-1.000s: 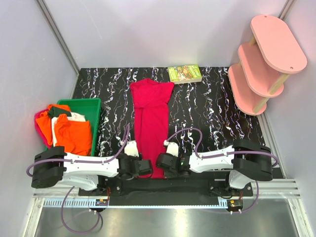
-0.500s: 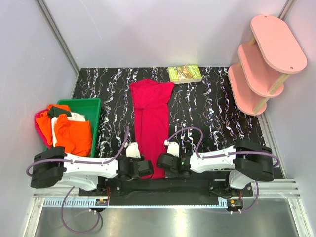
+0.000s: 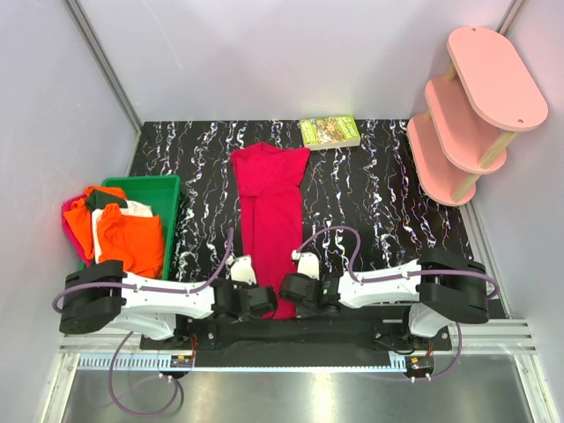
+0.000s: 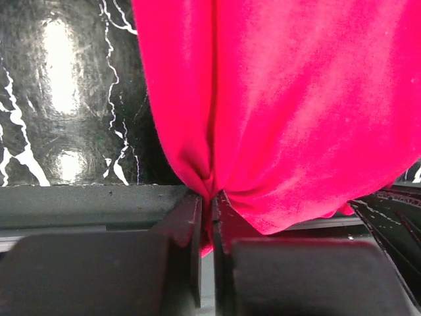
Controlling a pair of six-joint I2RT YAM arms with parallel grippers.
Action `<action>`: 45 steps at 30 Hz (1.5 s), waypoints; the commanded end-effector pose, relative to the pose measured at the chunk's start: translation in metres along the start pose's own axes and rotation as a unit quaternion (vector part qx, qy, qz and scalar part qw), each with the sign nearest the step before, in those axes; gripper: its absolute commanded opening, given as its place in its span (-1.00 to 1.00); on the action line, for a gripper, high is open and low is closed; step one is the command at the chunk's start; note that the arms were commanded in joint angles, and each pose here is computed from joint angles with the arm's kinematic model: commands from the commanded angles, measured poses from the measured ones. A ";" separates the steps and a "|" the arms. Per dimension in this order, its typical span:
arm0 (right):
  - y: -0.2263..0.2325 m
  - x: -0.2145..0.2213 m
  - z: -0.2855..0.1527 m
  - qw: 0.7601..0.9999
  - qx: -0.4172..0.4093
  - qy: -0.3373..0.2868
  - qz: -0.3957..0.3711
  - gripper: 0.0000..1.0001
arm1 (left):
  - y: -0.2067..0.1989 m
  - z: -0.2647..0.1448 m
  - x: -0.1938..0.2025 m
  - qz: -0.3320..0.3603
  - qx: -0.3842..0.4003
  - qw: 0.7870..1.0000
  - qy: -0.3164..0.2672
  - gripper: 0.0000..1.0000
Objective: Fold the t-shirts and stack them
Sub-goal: Grab the bottom of the folded rectangular tshirt with both arms, then fold the folded rectangular tshirt in 1/3 of the way
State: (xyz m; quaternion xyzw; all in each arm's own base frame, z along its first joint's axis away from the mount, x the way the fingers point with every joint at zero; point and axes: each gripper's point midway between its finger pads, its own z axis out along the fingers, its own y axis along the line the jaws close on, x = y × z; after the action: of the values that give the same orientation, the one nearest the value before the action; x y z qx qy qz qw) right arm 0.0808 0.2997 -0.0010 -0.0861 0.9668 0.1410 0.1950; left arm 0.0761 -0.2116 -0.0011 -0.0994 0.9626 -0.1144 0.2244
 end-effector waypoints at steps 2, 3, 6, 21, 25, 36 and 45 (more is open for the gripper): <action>0.005 -0.026 -0.014 0.999 0.001 -0.052 -0.005 -1.00 | -0.004 -0.002 -0.009 0.026 -0.019 0.999 -0.016 -1.00; 0.006 -0.029 -0.017 0.998 0.001 -0.056 -0.008 -1.00 | -0.007 -0.004 -0.012 0.032 -0.019 0.999 -0.024 -1.00; 0.010 -0.043 -0.028 0.997 -0.007 -0.080 -0.015 -1.00 | -0.015 -0.013 -0.023 0.050 -0.021 0.998 -0.039 -1.00; 0.023 -0.092 -0.065 0.985 0.000 -0.161 -0.057 -1.00 | -0.040 -0.047 -0.059 0.073 -0.010 0.993 -0.091 -1.00; 0.026 -0.113 -0.073 0.980 0.007 -0.185 -0.067 -1.00 | -0.047 -0.059 -0.079 0.078 -0.007 0.989 -0.123 -1.00; 0.013 -0.178 -0.082 0.974 0.034 -0.219 -0.049 -1.00 | -0.057 -0.077 -0.143 0.079 -0.022 0.978 -0.192 -1.00; 0.000 -0.230 -0.076 0.971 0.057 -0.230 -0.036 -1.00 | -0.045 -0.072 -0.199 0.073 -0.076 0.968 -0.229 -1.00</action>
State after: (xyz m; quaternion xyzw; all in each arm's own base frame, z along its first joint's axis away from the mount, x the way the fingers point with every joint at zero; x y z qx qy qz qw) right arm 0.2296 0.2999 0.1388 -0.0832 0.9094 0.1001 0.3950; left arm 0.1923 -0.2007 0.1338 -0.0698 0.9162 -0.0234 0.3939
